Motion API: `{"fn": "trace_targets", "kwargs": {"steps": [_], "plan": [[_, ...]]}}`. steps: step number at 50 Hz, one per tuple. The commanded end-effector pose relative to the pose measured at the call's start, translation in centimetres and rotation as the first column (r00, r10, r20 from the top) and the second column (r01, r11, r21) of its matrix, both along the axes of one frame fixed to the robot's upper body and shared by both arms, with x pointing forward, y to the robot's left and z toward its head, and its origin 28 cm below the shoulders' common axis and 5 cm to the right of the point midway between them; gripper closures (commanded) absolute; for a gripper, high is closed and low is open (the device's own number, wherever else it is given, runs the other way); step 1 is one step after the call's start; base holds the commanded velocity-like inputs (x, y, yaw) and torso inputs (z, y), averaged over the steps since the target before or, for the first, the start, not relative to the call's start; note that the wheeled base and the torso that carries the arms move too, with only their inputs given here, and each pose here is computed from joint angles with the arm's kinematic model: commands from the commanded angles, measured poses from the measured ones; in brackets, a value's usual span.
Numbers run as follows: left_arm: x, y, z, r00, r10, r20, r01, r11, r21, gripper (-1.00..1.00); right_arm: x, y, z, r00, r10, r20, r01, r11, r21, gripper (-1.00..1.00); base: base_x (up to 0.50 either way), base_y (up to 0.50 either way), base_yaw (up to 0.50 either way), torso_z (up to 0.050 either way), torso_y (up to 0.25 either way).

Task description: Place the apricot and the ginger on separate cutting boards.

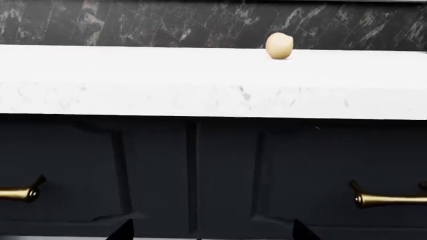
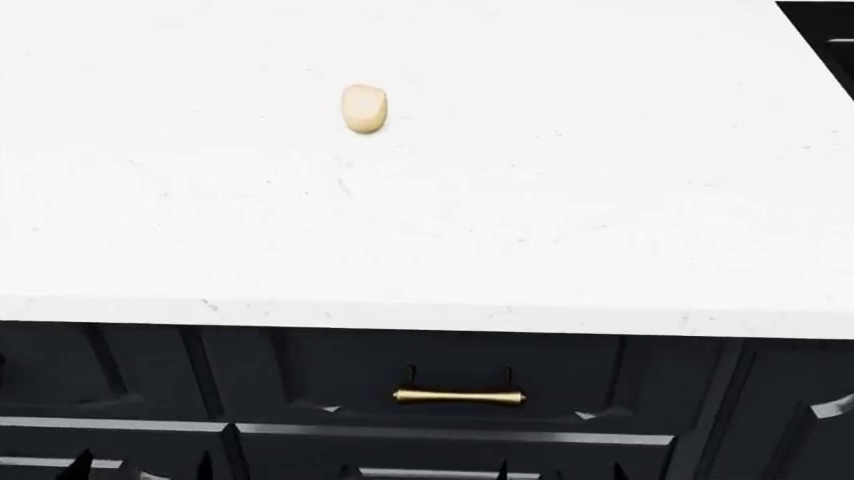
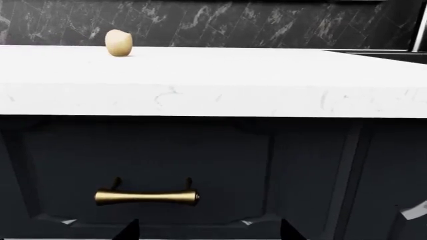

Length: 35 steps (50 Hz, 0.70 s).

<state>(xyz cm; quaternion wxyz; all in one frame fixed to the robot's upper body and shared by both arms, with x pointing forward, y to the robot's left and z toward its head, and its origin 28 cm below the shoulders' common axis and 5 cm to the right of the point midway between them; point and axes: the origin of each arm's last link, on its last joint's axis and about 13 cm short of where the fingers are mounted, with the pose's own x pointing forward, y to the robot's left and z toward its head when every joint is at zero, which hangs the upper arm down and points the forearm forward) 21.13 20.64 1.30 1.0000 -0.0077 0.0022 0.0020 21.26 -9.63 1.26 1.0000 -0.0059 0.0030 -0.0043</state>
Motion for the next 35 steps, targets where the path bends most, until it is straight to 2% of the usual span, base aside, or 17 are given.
{"fn": "trace_targets", "kwargs": {"steps": [1, 5, 9, 22, 35], "plan": [[0.01, 0.01, 0.17, 1.0, 0.004, 0.016, -0.004, 1.0, -0.024, -1.0, 0.01, -0.05, 0.0, 1.0, -0.004, -0.001, 0.004, 1.0, 0.0, -1.0, 0.0, 0.0, 0.0, 0.0, 0.0], [-0.09, -0.03, 0.17, 1.0, -0.002, 0.023, 0.003, 1.0, -0.017, -1.0, 0.0, -0.07, 0.02, 1.0, -0.005, 0.001, 0.005, 1.0, 0.0, -1.0, 0.0, 0.0, 0.0, 0.0, 0.0], [-0.3, -0.04, 0.52, 0.997, -0.029, 0.073, 0.03, 0.999, -0.015, -1.0, 0.0, -0.07, 0.03, 1.0, -0.006, 0.002, 0.006, 1.0, -0.001, -1.0, 0.0, 0.0, 0.0, 0.015, 0.0], [-0.29, -0.06, 0.47, 0.997, -0.033, 0.066, 0.031, 0.999, 0.032, -1.0, -0.08, -0.03, 0.02, 1.0, -0.003, 0.002, 0.003, 1.0, -0.007, -1.0, 0.0, 0.0, 0.0, 0.05, 0.0], [-0.29, -0.04, 0.49, 0.997, -0.028, 0.07, 0.025, 0.999, 0.039, -1.0, -0.06, -0.01, 0.02, 1.0, -0.004, -0.001, 0.004, 1.0, -0.012, -1.0, 0.0, 0.0, 0.0, 0.05, 0.0]]}}
